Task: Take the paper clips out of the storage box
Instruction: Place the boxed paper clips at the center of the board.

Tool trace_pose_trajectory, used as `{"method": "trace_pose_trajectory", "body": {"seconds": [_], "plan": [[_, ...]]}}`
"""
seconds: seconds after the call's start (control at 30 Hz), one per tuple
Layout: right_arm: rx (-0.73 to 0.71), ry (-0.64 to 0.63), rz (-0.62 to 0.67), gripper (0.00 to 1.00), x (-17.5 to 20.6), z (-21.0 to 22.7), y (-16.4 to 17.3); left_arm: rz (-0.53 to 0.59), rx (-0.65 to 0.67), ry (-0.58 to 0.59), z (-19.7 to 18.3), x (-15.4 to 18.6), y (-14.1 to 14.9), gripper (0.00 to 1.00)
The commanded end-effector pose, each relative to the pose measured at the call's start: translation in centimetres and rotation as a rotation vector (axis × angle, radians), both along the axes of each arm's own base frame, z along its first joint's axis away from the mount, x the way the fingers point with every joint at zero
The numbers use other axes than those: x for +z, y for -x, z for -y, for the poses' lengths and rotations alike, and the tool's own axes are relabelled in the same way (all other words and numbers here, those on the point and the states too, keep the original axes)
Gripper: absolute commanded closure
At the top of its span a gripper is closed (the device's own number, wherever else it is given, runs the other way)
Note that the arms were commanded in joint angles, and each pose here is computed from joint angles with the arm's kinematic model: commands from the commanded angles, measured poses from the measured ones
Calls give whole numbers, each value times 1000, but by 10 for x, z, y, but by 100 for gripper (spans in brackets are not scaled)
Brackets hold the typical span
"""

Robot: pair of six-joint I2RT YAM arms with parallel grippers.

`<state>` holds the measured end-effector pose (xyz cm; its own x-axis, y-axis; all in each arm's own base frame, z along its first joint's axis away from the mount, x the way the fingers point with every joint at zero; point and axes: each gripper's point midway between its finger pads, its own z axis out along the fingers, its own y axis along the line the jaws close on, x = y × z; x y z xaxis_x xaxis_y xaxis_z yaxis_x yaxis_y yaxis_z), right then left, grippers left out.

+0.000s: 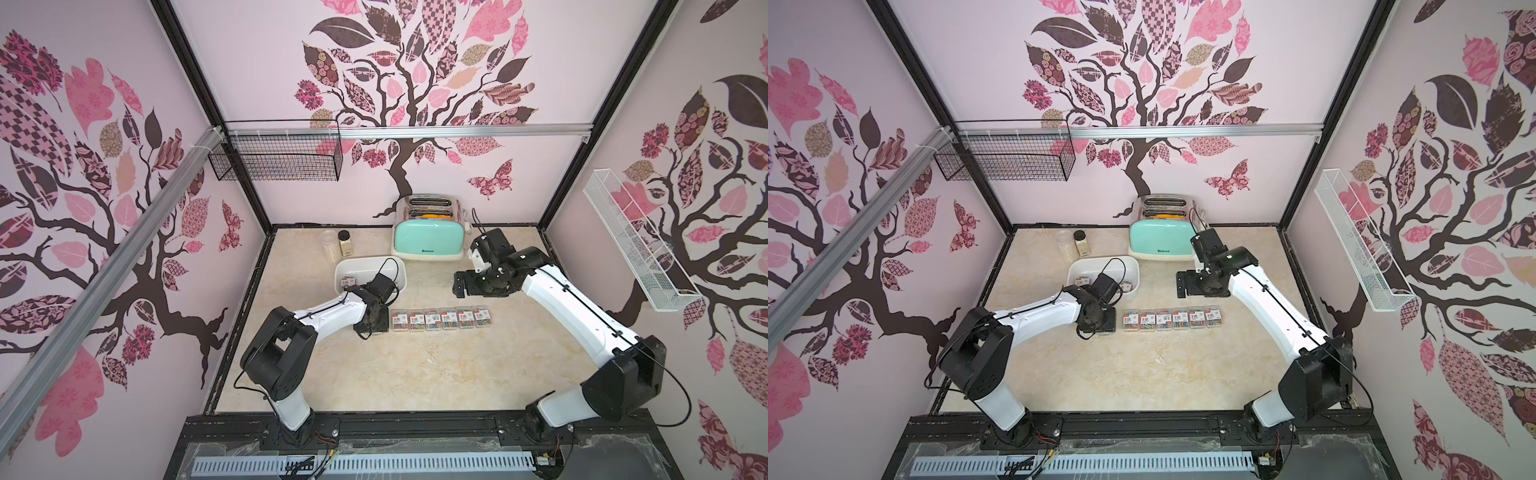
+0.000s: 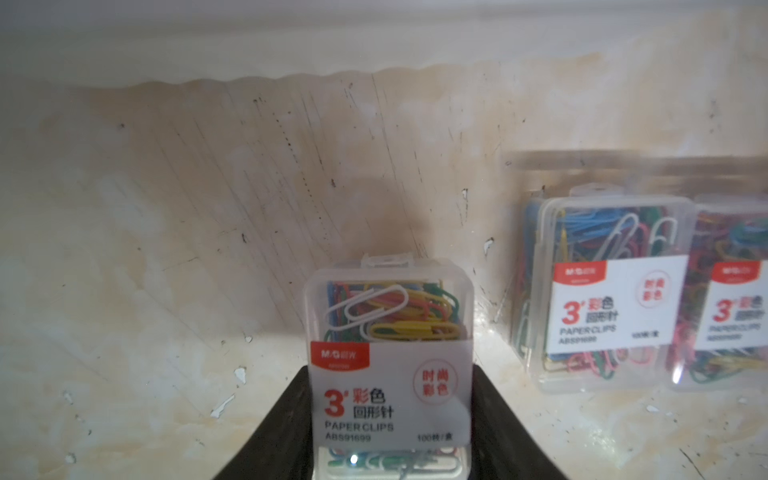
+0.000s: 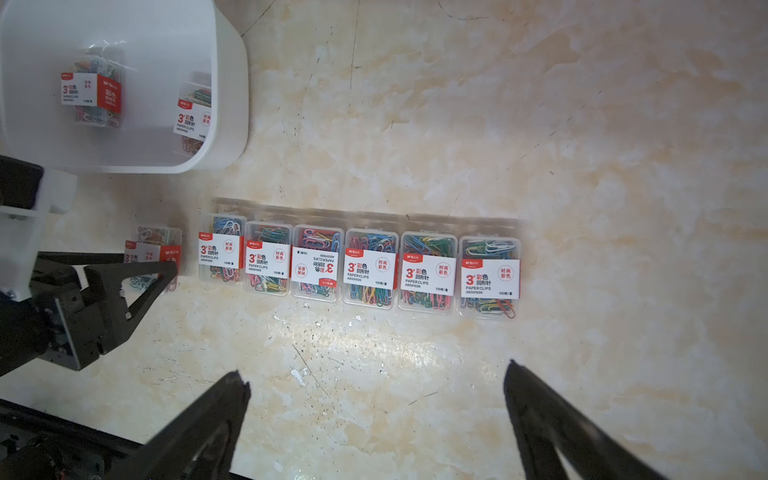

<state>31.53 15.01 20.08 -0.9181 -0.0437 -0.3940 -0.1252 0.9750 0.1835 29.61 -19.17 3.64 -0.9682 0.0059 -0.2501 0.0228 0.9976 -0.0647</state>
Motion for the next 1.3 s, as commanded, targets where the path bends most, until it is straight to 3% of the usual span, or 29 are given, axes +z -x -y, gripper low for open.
{"method": "trace_pose_trajectory", "body": {"seconds": [0.0,0.2,0.7,1.07,1.2,1.27], "plan": [[-9,-14,52,1,18,1,3,60,-25,16,11,9,-18,48],[-12,-13,53,1,18,2,2,42,-30,5,12,-1,-19,47],[-17,-19,49,1,16,0,-1,35,-45,-1,11,-1,-16,33],[-3,-19,49,1,19,-4,-3,132,-4,19,-3,52,-13,19],[4,-21,45,1,18,-7,-2,135,31,8,-19,65,-9,20],[7,-22,45,1,18,-8,-2,123,64,12,-32,62,-8,29]]}}
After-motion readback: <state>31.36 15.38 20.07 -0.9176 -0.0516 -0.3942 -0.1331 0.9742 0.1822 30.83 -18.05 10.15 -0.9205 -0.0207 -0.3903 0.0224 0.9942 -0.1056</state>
